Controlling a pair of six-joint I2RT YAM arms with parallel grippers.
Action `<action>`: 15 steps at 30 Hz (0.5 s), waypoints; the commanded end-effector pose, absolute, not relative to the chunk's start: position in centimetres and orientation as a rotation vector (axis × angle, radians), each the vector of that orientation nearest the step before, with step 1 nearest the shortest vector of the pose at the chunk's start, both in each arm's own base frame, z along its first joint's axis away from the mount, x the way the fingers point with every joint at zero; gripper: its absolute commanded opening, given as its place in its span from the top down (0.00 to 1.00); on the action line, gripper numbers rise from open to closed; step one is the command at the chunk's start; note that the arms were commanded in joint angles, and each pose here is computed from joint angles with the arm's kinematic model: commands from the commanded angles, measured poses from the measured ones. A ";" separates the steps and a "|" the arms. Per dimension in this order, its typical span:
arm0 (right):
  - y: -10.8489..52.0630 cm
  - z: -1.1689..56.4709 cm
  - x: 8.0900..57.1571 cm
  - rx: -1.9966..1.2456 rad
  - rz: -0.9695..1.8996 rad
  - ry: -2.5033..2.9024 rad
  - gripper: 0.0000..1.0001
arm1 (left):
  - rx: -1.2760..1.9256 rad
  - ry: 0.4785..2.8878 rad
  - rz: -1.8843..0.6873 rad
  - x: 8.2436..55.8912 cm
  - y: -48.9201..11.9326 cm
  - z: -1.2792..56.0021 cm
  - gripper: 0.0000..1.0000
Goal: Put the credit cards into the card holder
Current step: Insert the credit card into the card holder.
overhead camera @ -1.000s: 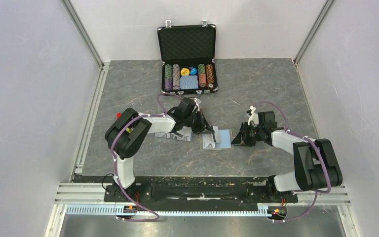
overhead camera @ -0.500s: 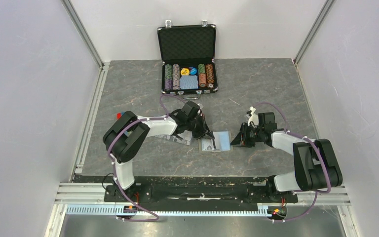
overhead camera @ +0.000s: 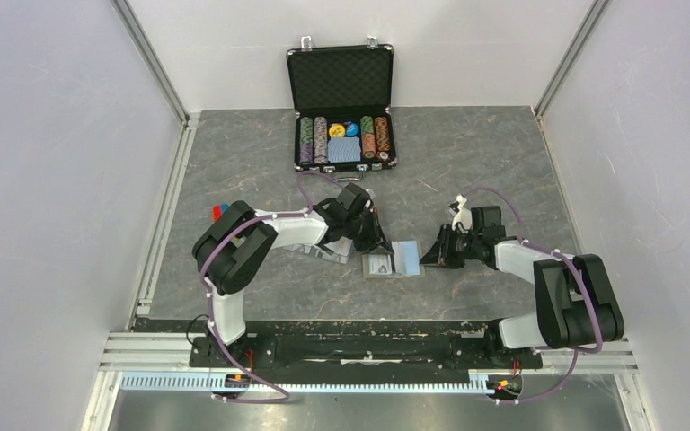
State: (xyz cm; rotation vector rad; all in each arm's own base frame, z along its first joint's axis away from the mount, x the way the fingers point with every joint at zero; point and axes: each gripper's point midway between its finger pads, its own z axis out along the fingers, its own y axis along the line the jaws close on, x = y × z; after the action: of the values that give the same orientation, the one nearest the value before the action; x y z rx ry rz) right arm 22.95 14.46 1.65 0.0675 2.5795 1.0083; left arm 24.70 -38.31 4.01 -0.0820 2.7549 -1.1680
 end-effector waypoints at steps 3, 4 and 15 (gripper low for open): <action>14.4 0.6 21.3 0.083 1.021 2.622 0.78 | -0.021 2.774 -1.069 24.4 -38.8 3.0 0.98; 14.5 0.7 21.3 0.082 1.024 2.619 0.78 | -0.013 2.779 -1.059 24.3 -38.9 3.0 0.98; 14.5 0.7 21.2 0.077 1.030 2.613 0.78 | 0.152 2.811 -0.837 24.3 -38.2 4.1 0.56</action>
State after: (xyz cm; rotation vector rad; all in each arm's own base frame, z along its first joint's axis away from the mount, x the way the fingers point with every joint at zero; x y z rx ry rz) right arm 22.31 14.80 1.61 0.0691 2.5718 1.0535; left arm 23.78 -38.62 3.41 0.0195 2.8245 -0.9625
